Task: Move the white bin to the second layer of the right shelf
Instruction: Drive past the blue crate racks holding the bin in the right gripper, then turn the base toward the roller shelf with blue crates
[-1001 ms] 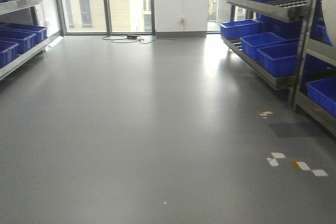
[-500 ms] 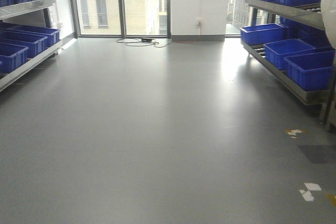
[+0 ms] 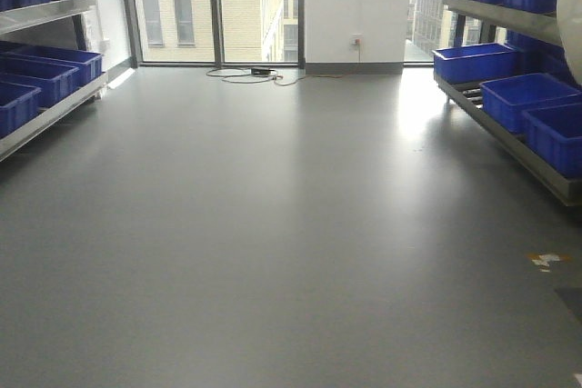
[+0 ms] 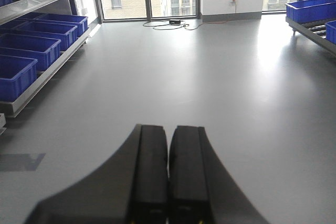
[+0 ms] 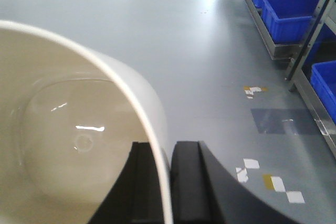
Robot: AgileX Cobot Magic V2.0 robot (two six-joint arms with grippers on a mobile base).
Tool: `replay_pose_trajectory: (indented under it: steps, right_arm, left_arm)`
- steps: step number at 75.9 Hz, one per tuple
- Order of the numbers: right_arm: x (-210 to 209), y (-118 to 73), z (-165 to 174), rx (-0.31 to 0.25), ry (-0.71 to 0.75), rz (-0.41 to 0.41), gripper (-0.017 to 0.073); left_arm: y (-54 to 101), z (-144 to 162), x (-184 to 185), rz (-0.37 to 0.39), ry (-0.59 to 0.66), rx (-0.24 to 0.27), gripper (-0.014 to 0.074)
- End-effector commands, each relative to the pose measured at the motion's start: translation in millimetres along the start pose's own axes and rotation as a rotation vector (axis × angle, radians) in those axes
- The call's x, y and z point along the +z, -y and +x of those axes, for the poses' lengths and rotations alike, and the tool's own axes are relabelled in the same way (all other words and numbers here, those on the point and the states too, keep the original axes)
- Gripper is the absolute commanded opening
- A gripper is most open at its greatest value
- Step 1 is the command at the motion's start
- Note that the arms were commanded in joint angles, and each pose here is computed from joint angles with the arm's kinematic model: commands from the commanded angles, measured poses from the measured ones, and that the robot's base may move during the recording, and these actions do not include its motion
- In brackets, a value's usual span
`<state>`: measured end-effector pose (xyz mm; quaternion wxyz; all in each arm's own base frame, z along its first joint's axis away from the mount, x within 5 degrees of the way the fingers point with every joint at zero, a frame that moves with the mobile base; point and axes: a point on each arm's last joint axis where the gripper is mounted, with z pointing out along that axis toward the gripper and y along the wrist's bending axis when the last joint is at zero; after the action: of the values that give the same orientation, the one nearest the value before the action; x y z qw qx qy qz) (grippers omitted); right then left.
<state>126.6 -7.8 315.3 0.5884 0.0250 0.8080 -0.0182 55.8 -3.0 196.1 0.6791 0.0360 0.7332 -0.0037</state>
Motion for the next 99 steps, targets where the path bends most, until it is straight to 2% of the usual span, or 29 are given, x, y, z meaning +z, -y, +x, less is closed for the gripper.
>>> replay_pose_trajectory:
  steps: [1,99]
  right_arm:
    - [-4.7,-0.3,-19.7,0.009,0.135,-0.004,0.0048]
    - [-4.4,-0.3,-19.6,0.009,0.134,-0.004,0.0048]
  left_arm:
    - [0.3,3.7,1.0,0.001,0.065,-0.005,0.0085]
    - [0.3,3.7,1.0,0.001,0.065,-0.005,0.0085]
